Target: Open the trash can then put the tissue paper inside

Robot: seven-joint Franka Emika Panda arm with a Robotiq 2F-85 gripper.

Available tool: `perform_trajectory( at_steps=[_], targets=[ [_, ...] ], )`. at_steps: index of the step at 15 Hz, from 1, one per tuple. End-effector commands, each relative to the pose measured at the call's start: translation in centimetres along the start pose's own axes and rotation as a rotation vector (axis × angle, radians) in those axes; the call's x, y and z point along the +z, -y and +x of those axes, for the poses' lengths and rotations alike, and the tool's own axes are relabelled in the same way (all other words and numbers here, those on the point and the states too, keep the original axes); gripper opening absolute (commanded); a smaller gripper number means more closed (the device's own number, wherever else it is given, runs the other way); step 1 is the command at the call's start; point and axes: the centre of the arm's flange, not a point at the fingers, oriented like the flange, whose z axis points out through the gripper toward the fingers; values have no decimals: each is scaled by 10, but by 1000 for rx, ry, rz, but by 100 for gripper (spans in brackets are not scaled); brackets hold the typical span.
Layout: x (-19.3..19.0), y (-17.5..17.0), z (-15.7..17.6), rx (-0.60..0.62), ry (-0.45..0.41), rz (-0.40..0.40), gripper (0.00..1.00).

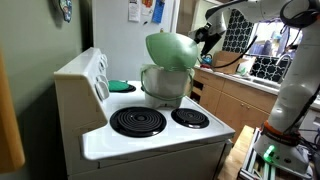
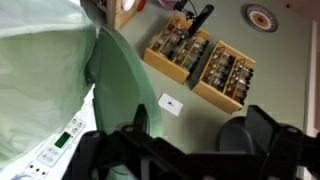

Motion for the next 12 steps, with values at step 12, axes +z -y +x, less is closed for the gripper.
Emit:
perform_trajectory(
  at_steps=[12],
  targets=[
    [-4, 24, 12, -92, 40, 166, 100]
  ],
)
